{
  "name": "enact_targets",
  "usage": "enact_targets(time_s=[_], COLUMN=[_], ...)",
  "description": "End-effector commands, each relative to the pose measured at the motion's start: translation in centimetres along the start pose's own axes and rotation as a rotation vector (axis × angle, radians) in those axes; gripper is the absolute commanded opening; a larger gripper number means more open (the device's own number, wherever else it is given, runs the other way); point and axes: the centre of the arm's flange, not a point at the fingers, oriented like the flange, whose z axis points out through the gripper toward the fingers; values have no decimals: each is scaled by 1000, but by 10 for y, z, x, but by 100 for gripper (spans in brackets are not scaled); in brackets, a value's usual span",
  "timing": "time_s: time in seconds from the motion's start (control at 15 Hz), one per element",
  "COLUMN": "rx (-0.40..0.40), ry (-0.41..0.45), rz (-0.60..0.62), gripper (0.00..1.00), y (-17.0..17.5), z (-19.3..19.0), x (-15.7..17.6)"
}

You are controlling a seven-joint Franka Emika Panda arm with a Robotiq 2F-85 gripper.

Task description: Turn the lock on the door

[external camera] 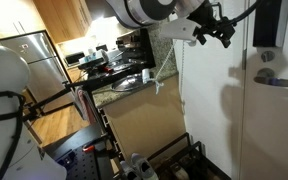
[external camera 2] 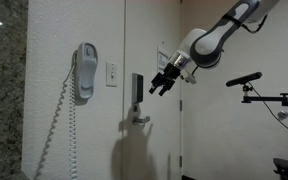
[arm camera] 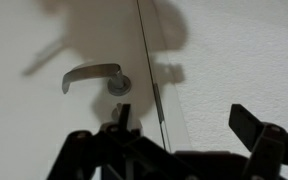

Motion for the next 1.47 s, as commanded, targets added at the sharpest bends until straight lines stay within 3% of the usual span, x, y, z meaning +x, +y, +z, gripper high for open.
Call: enact_targets(time_s=[0.0, 0.53, 0.93, 1.4], rx=[-33, -48, -32, -12], ry=[-17, -34, -114, -118], rz=[-25, -94, -66, -73], gripper=[100, 100, 100, 100], y=[-4, -6, -7, -2], z=[42, 73, 99, 98], x=[23, 36, 35, 21])
